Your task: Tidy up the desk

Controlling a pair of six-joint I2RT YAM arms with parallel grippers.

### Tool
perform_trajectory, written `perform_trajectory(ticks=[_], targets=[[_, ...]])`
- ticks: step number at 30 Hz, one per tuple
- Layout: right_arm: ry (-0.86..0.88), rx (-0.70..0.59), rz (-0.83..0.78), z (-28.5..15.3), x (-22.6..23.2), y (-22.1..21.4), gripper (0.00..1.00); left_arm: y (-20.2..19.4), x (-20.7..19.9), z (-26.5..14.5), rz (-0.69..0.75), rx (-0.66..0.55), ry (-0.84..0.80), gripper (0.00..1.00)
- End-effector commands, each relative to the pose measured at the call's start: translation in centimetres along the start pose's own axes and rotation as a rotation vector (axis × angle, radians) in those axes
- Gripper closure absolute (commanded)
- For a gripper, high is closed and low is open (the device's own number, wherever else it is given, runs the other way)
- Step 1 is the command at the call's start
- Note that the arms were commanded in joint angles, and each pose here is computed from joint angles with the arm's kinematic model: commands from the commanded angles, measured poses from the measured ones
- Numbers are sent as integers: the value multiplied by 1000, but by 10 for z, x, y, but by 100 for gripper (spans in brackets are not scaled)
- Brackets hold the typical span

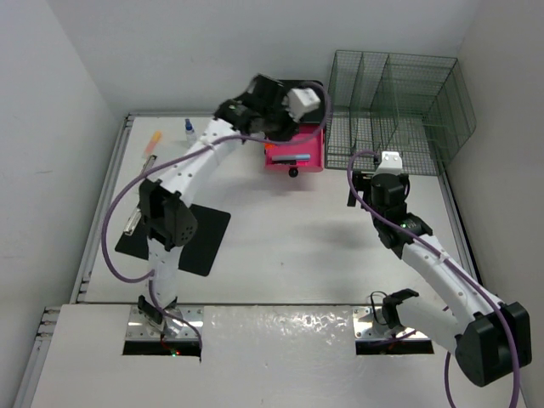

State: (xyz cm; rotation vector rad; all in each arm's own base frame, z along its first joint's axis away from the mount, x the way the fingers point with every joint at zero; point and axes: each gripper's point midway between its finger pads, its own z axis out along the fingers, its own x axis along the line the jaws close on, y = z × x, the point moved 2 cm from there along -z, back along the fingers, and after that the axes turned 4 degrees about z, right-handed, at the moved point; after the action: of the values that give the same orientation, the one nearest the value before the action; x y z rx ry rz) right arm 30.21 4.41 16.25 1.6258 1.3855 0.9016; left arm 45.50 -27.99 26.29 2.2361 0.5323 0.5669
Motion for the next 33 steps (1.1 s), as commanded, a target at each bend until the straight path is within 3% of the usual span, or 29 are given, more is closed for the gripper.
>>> perform_trajectory(ticks=[1, 4, 14, 17, 18, 22, 28, 33], targets=[[13, -37, 19, -4, 1, 10, 12, 1, -19, 26, 149, 78, 40, 100], [6, -35, 18, -5, -1, 9, 12, 8, -30, 49, 224, 98, 82, 100], [-9, -52, 12, -9, -6, 12, 12, 23, -1, 79, 263, 61, 271, 98], [-14, -52, 11, -10, -7, 13, 12, 20, -3, 83, 248, 62, 262, 84], [-12, -54, 9, -10, -6, 13, 12, 18, -1, 83, 246, 71, 275, 71], [-12, -54, 11, -10, -6, 12, 12, 18, 3, 78, 227, 84, 317, 44], [-13, -54, 11, -8, -6, 13, 12, 46, 3, 35, 206, 18, 315, 35], [-3, -50, 14, -9, -4, 13, 12, 71, 16, -32, 149, -48, 367, 35]])
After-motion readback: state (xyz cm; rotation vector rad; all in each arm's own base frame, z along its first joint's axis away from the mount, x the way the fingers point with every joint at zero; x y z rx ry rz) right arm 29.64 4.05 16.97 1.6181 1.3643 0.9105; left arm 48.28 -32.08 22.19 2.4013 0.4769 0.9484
